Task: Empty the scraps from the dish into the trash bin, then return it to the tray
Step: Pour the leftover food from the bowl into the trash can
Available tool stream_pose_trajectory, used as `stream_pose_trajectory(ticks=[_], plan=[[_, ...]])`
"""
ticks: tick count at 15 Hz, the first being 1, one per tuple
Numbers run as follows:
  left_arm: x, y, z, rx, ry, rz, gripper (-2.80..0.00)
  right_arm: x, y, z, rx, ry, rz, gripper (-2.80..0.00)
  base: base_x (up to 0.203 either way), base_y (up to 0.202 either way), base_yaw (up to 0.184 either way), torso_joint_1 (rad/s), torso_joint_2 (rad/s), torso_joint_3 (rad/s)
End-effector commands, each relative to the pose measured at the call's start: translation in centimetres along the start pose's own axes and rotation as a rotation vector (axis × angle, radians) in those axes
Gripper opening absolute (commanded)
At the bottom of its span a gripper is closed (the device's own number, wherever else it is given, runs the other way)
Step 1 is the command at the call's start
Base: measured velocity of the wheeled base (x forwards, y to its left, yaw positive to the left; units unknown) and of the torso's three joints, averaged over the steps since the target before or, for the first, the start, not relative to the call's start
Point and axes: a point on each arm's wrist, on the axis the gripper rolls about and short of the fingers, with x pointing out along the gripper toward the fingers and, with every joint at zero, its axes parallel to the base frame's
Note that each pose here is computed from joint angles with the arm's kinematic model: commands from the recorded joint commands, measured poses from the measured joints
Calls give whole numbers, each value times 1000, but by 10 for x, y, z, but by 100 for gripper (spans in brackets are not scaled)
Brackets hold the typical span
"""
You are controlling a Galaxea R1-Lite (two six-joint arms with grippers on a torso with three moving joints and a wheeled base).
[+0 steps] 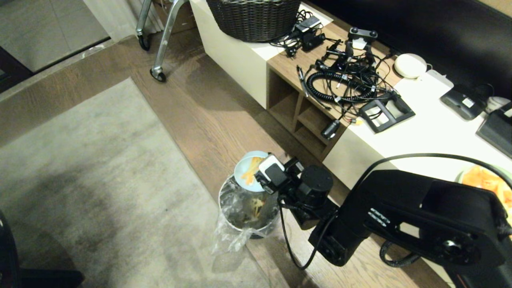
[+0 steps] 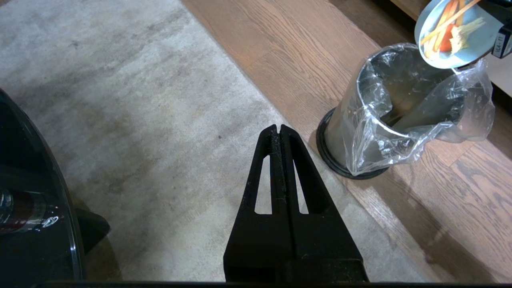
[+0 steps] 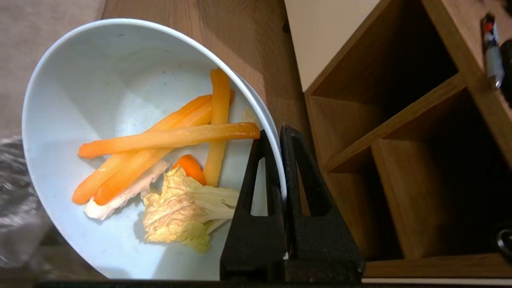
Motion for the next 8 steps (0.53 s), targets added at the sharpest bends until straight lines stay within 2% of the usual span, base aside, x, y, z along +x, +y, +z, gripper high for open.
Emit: stream_pose_trajectory(ticks=[1, 8], plan=[[0, 0, 0, -1, -1, 1, -280, 0, -4, 5, -33, -35, -32, -280, 0, 0, 0, 0, 0, 0], [0, 0, 0, -1, -1, 1, -280, 11, -10, 17, -161, -78, -91, -280, 0, 0, 0, 0, 0, 0]])
